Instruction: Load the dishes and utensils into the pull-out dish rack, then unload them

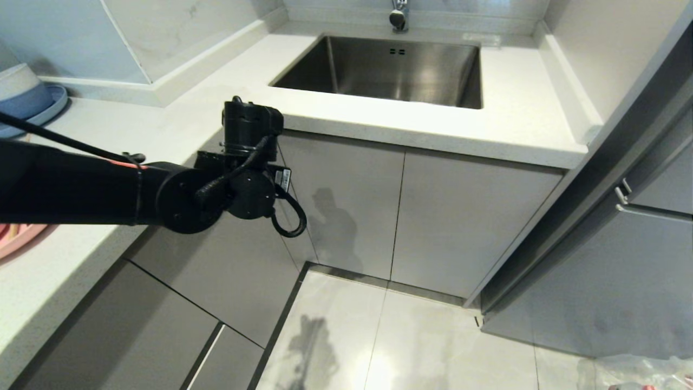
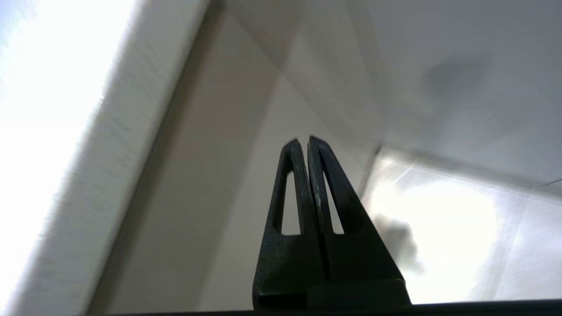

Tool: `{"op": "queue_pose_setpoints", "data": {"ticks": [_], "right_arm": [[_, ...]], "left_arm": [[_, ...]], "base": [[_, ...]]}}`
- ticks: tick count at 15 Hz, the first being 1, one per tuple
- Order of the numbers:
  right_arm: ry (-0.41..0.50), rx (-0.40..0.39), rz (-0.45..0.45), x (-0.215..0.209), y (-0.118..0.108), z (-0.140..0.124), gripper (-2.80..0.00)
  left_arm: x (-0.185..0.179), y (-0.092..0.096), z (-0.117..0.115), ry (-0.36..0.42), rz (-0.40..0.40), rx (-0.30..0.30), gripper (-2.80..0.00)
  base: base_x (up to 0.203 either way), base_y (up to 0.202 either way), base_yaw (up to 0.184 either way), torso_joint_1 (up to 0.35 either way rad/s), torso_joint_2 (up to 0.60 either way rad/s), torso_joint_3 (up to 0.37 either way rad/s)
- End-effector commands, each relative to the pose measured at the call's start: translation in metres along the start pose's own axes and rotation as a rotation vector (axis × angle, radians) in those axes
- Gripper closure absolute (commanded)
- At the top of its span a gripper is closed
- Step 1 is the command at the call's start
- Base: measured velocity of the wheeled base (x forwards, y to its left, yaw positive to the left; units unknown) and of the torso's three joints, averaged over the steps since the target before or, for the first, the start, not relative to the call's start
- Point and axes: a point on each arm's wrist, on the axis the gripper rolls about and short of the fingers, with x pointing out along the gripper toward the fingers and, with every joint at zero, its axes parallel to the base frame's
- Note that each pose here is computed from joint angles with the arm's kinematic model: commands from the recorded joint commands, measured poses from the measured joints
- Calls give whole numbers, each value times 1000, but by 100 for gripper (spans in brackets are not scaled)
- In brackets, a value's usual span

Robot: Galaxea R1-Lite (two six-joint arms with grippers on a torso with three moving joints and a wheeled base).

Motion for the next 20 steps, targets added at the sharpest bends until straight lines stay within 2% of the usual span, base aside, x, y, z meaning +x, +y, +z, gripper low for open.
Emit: {"op": "queue_pose_setpoints", "data": {"ticks": [1,3,6,8,11,12,15,18,20], "right_arm": [[0,-1,1,0,0,0,0],[0,-1,1,0,0,0,0],[0,0,1,0,0,0,0],[0,-1,1,0,0,0,0],[0,-1,1,0,0,0,0],[0,-1,1,0,0,0,0],[0,-1,1,0,0,0,0],[0,-1,1,0,0,0,0],[0,-1,1,0,0,0,0]], "left_arm": [[-37,36,25,-92,-39,-86,0],[-68,66,36,-163,-74,-144,0],[-113,120,47,-280,-114,-224,0],[-133,159,43,-348,-110,-232,0],[-159,225,23,-450,-22,-197,0],[-176,240,13,-490,-12,-185,0],[-227,255,-31,-561,12,-182,0],[-262,249,-97,-559,24,-168,0],[-277,242,-136,-544,-11,-153,0]], "base": [[0,0,0,0,0,0],[0,0,0,0,0,0],[0,0,0,0,0,0],[0,0,0,0,0,0],[0,0,0,0,0,0],[0,0,0,0,0,0],[0,0,0,0,0,0],[0,0,0,0,0,0],[0,0,0,0,0,0]]}}
